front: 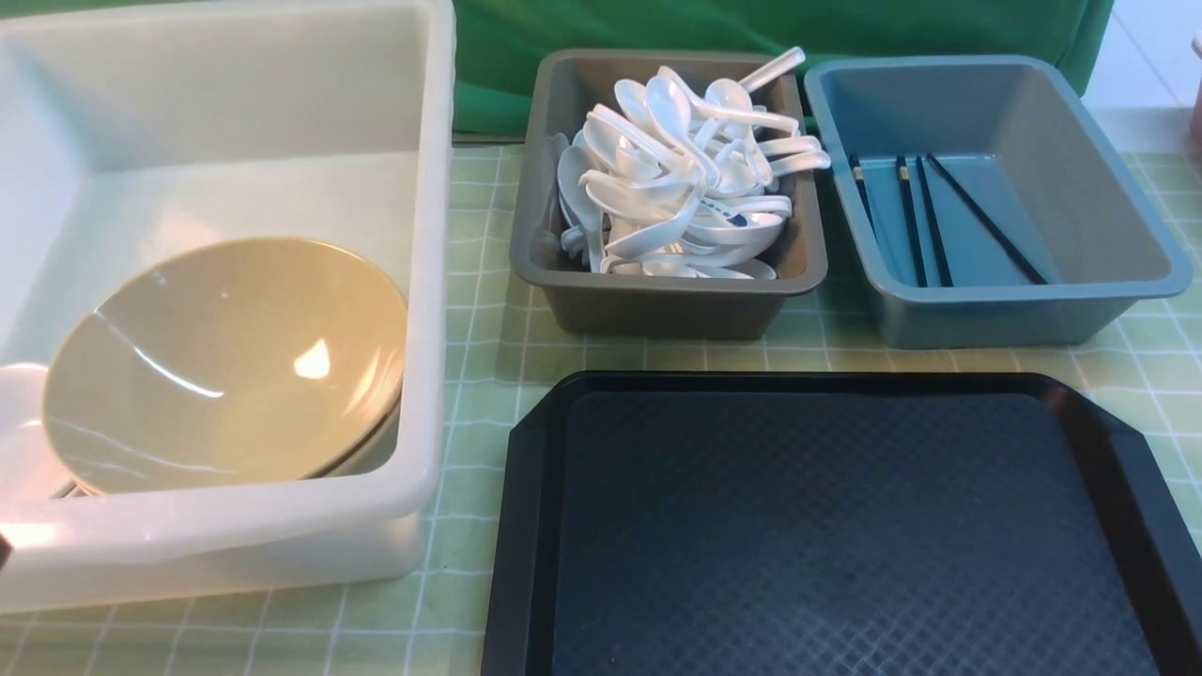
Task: On green table put chopsticks spoon bowls plates into blue grey white boxes.
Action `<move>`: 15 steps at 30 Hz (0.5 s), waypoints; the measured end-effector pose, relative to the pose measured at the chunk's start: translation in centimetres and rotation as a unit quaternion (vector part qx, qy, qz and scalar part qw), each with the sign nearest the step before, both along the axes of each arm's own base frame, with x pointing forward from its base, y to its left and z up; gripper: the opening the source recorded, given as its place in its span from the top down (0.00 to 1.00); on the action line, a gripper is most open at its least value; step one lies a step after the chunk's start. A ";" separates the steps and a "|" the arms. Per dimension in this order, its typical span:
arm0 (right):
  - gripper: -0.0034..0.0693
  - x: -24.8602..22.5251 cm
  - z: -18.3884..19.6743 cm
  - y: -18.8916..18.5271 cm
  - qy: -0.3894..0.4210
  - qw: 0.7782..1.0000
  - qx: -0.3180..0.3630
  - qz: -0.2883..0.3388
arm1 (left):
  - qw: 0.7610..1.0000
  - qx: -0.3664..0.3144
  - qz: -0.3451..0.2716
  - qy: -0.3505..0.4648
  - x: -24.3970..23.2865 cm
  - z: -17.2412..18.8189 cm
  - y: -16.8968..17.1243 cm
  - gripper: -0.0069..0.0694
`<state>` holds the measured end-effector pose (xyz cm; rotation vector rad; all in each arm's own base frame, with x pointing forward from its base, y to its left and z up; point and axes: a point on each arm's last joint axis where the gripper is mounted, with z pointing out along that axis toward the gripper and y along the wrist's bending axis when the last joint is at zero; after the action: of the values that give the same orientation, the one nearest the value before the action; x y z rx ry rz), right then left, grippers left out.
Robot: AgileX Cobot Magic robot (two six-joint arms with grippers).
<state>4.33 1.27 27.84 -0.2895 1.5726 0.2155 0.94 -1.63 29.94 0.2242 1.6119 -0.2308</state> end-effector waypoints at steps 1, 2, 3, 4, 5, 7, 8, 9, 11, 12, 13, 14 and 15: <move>0.92 0.0 0.0 0.0 0.001 1.000 0.000 0.000 | 1.000 0.000 0.000 0.001 0.0 0.0 0.0 0.91; 0.91 0.0 -0.1 0.0 0.007 1.000 -0.002 -0.001 | 1.000 0.001 -0.002 0.007 0.0 -0.1 0.0 0.91; 0.91 0.0 -0.2 0.0 0.009 1.000 -0.003 -0.001 | 1.000 0.002 -0.003 0.012 0.0 -0.2 -0.1 0.91; 0.91 0.0 -0.3 0.0 0.013 1.000 -0.004 -0.001 | 1.000 0.003 -0.004 0.017 0.0 -0.3 -0.1 0.91; 0.91 0.0 -0.3 0.0 0.015 1.000 -0.005 -0.002 | 1.000 0.005 -0.006 0.022 -0.1 -0.4 -0.1 0.91; 0.91 0.0 -0.3 0.0 0.016 1.000 -0.005 -0.002 | 0.999 0.008 -0.009 0.033 -0.1 -0.6 -0.1 0.91; 0.90 0.0 -0.3 0.0 0.016 1.000 -0.005 -0.002 | 0.999 0.009 -0.010 0.037 -0.1 -0.7 -0.2 0.91; 0.90 0.0 -0.3 0.0 0.016 1.000 -0.005 -0.002 | 0.999 0.010 -0.011 0.041 -0.1 -0.8 -0.2 0.91; 0.90 0.0 -0.3 0.0 0.016 1.000 -0.006 -0.002 | 0.998 0.013 -0.014 0.052 -0.2 -1.0 -0.2 0.91; 0.90 0.0 -0.3 0.0 0.016 1.000 -0.006 -0.002 | 0.998 0.014 -0.014 0.055 -0.2 -1.0 -0.2 0.91; 0.90 0.0 -0.3 0.0 0.016 1.000 -0.006 -0.002 | 0.998 0.015 -0.015 0.058 -0.2 -1.1 -0.2 0.91; 0.90 0.0 -0.3 0.0 0.016 1.000 -0.006 -0.002 | 0.998 0.017 -0.016 0.062 -0.2 -1.2 -0.2 0.91; 0.90 0.0 -0.3 0.0 0.016 1.000 -0.006 -0.002 | 0.998 0.020 -0.015 0.064 -0.2 -1.2 -0.2 0.91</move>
<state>4.34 1.24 27.50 -0.2930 1.6072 0.2097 0.74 -1.84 28.71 0.2681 1.7417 -0.2399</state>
